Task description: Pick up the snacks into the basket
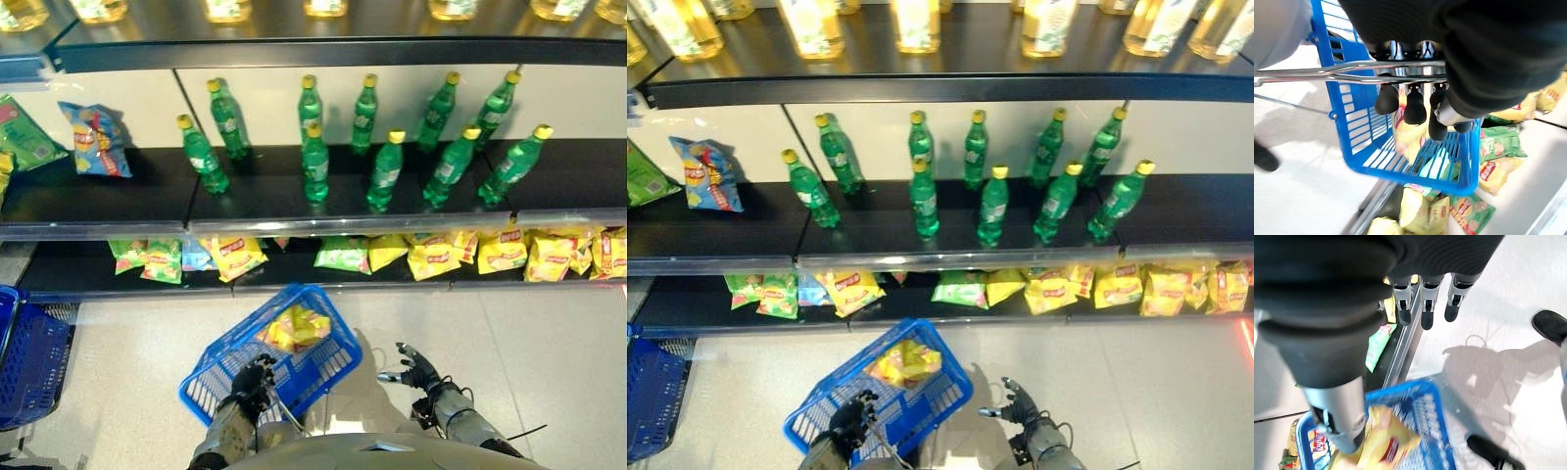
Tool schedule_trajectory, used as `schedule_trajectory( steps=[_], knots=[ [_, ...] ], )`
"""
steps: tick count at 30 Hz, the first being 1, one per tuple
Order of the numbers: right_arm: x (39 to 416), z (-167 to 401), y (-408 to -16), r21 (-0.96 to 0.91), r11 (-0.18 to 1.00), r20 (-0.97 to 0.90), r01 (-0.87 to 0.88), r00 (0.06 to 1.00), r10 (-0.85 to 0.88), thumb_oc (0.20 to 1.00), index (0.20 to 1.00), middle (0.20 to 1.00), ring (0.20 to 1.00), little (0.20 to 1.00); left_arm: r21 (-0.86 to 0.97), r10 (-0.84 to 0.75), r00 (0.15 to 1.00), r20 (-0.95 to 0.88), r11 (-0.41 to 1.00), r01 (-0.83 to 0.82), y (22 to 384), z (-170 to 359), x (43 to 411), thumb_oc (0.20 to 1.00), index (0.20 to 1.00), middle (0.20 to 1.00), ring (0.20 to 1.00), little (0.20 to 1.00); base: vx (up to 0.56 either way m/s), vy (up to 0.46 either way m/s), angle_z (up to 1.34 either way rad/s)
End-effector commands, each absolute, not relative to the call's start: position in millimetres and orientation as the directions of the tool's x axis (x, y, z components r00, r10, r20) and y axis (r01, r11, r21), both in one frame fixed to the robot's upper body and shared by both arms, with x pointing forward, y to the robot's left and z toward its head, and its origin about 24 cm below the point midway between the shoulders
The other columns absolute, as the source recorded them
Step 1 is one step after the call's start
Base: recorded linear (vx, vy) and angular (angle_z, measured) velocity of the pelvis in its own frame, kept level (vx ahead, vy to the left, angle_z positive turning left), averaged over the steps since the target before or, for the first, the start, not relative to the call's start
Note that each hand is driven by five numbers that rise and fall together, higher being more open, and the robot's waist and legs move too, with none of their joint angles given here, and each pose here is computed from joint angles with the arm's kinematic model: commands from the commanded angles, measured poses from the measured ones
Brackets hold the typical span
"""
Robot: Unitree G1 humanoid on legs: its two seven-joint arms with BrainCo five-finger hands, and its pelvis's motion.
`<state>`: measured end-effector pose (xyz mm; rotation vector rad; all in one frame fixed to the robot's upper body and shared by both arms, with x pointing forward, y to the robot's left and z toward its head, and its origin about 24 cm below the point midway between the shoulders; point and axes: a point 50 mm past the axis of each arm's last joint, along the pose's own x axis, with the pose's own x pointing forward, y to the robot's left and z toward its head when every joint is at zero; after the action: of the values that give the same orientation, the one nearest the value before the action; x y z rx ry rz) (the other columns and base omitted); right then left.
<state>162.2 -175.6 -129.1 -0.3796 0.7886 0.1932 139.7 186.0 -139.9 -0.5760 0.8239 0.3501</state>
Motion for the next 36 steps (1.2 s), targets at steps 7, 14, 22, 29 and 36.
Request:
schedule_trajectory(
  steps=[7,14,22,29,36],
  knots=[
    [194,-113,-182,-0.337,0.880,-0.655,-0.334,0.755,0.036,1.000,1.000,1.000,1.000,1.000,-0.442,0.069,0.698,-0.712,0.730,-0.522,171,-130,165,0.200,0.200,0.200,0.200,0.200,0.17,-0.450,0.03],
    [181,-123,-191,-0.329,0.888,-0.705,-0.322,0.709,-0.004,1.000,1.000,1.000,1.000,1.000,-0.466,0.027,0.695,-0.719,0.723,-0.510,154,-130,169,0.200,0.200,0.200,0.200,0.200,0.09,-0.366,0.21],
    [179,-125,-184,-0.308,0.870,-0.721,-0.386,0.691,0.052,1.000,1.000,1.000,1.000,1.000,-0.450,-0.027,0.683,-0.730,0.771,-0.450,145,-136,160,0.200,0.200,0.200,0.200,0.200,0.07,-0.121,0.07],
    [188,-117,-176,-0.320,0.856,-0.683,-0.407,0.725,0.089,1.000,1.000,1.000,1.000,1.000,-0.436,0.004,0.706,-0.708,0.785,-0.441,162,-131,163,0.200,0.200,0.200,0.200,0.200,0.03,-0.042,-0.32],
    [187,-117,-179,-0.323,0.867,-0.680,-0.380,0.730,0.067,1.000,1.000,1.000,1.000,1.000,-0.434,0.021,0.697,-0.717,0.769,-0.469,167,-134,156,0.200,0.200,0.200,0.200,0.200,0.10,-0.175,-0.06]
  ],
)
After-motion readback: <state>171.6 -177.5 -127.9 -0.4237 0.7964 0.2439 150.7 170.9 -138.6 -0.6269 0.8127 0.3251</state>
